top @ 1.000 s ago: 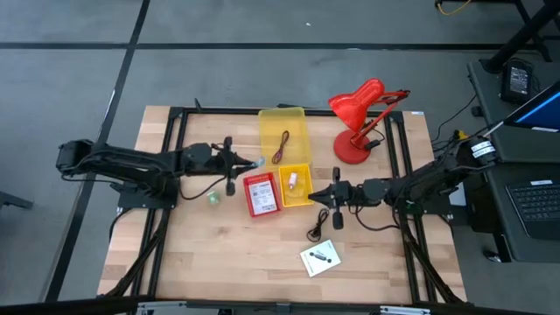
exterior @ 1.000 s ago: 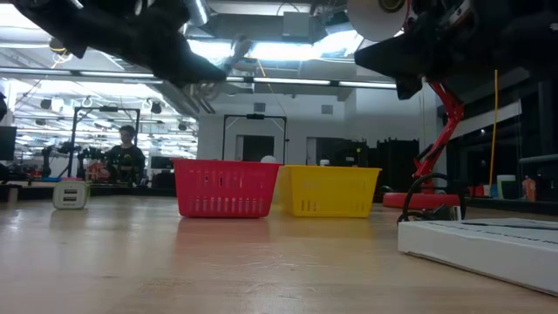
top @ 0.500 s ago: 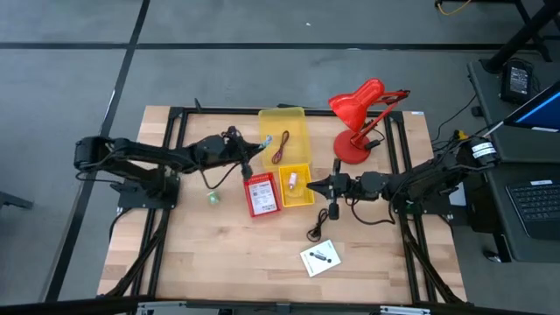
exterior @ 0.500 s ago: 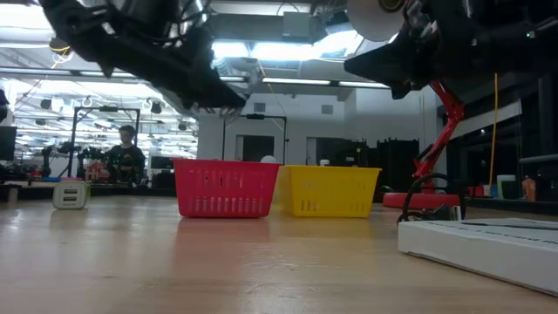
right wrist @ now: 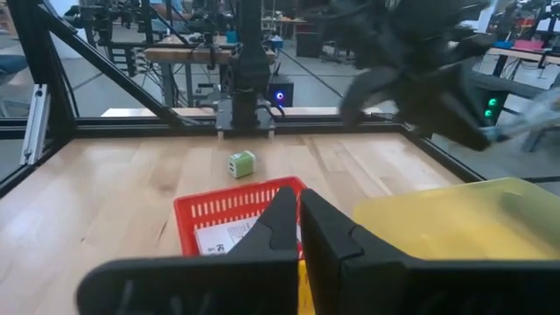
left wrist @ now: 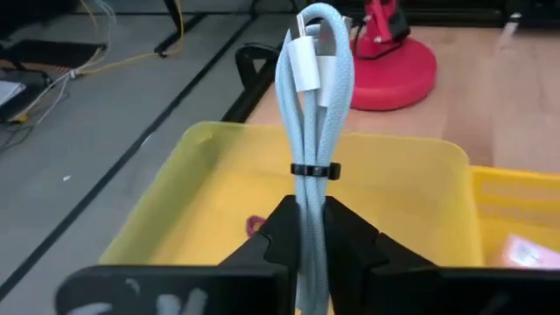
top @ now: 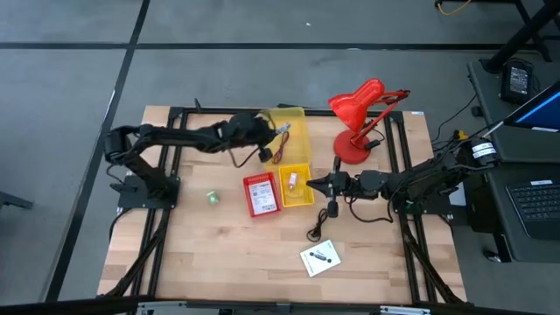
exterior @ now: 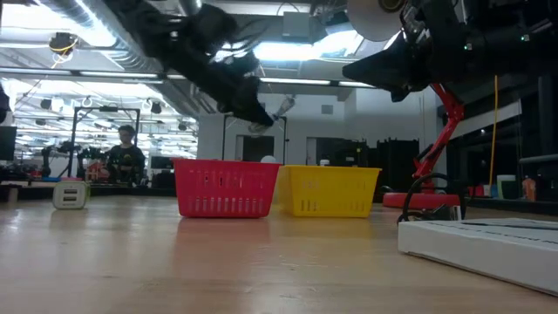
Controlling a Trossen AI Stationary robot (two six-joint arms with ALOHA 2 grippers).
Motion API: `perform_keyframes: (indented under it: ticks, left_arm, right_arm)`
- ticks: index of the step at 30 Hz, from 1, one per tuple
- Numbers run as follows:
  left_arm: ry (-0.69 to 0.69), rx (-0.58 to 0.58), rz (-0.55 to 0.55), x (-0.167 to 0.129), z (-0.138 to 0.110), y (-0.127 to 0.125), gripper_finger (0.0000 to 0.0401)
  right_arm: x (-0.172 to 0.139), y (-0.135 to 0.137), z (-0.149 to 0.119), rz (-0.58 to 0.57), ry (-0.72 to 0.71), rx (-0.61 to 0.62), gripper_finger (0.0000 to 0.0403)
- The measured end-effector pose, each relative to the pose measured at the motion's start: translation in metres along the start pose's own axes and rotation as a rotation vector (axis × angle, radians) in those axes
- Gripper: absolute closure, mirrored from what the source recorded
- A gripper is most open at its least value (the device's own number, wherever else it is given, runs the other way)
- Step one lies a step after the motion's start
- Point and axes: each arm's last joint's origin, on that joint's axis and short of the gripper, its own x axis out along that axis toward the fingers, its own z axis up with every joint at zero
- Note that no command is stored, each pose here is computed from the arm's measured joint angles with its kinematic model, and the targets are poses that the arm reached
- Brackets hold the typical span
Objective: Pick and place items into bin
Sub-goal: Put the blue cable wire into the top yellow bin, then put the white card reader box into the red bin
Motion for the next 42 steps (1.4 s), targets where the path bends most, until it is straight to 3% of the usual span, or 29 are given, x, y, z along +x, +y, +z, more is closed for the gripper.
perform_keyframes:
  ticks: [7,18,23,35,42]
  left_arm:
    - [0.083,0.017,0.028,0.028,0.016,0.018,0.0373]
    - [0.215,0.027,0.061,0.061,-0.01,0.032,0.0373]
    - [0.221,0.024,0.066,0.063,-0.011,0.034,0.0369]
    - [0.22,0.051,0.067,0.062,-0.011,0.034,0.0304]
    - [0.19,0.052,0.055,0.057,-0.004,0.032,0.0293]
  right_arm:
    - [0.0,0.0,0.0,0.0,0.004,-0.029,0.0401]
    - [0.0,0.0,-0.002,0.0,0.019,-0.038,0.0401]
    - [0.0,0.0,-0.002,0.001,0.024,-0.059,0.0401]
    - [0.0,0.0,-0.002,0.001,0.024,-0.06,0.0401]
    - [0.0,0.0,-0.002,0.001,0.023,-0.061,0.0401]
